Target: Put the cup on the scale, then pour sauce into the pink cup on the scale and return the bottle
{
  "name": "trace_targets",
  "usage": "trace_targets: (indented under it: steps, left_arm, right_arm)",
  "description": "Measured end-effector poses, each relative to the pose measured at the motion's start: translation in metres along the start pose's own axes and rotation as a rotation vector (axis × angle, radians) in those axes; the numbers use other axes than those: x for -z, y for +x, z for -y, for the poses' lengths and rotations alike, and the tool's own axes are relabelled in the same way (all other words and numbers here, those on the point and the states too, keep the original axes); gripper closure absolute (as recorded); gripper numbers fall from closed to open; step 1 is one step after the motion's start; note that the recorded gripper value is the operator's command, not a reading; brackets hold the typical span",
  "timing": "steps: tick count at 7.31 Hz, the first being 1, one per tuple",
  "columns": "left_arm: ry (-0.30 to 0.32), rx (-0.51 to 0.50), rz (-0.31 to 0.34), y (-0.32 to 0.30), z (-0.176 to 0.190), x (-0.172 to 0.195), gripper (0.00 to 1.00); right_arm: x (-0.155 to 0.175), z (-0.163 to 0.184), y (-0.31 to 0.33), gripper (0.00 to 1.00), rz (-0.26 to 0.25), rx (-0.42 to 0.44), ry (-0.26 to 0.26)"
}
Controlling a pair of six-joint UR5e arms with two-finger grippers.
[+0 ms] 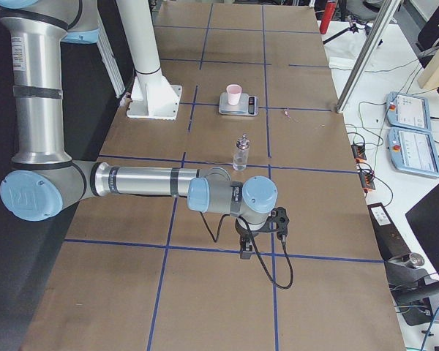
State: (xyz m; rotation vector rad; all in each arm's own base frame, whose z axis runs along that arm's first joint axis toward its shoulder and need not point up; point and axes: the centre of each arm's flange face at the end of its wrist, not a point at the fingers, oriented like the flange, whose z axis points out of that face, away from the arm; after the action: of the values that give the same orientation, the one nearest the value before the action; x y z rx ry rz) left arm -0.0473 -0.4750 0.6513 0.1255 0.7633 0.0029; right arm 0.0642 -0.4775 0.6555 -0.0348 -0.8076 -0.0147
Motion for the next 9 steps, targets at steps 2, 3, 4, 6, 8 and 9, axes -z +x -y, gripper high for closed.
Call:
trace_targets:
  steps: [2, 3, 4, 6, 8, 9]
  left_arm:
    - [0.001, -0.003, -0.013, 0.003, 0.002, 0.001, 0.00]
    - [0.003, -0.005, -0.015, 0.004, 0.003, 0.002, 0.00]
    - [0.003, -0.005, -0.016, 0.004, 0.003, 0.002, 0.00]
    - [0.003, -0.007, -0.016, 0.004, 0.004, 0.002, 0.00]
    - [0.005, -0.009, -0.016, 0.005, 0.004, 0.002, 0.00]
    - [0.005, -0.009, -0.016, 0.006, 0.004, 0.003, 0.00]
  right_arm:
    - [0.000, 0.000, 0.000, 0.00, 0.000, -0.005, 0.000]
    - [0.000, 0.000, 0.000, 0.00, -0.001, -0.006, -0.001]
    - [0.000, 0.000, 0.001, 0.00, -0.001, -0.006, -0.001]
    - [-0.001, 0.002, 0.002, 0.00, 0.000, -0.007, -0.002]
    - [0.000, 0.008, 0.002, 0.00, -0.005, 0.013, 0.040]
    - [-0.001, 0.011, 0.003, 0.00, -0.007, 0.000, 0.062]
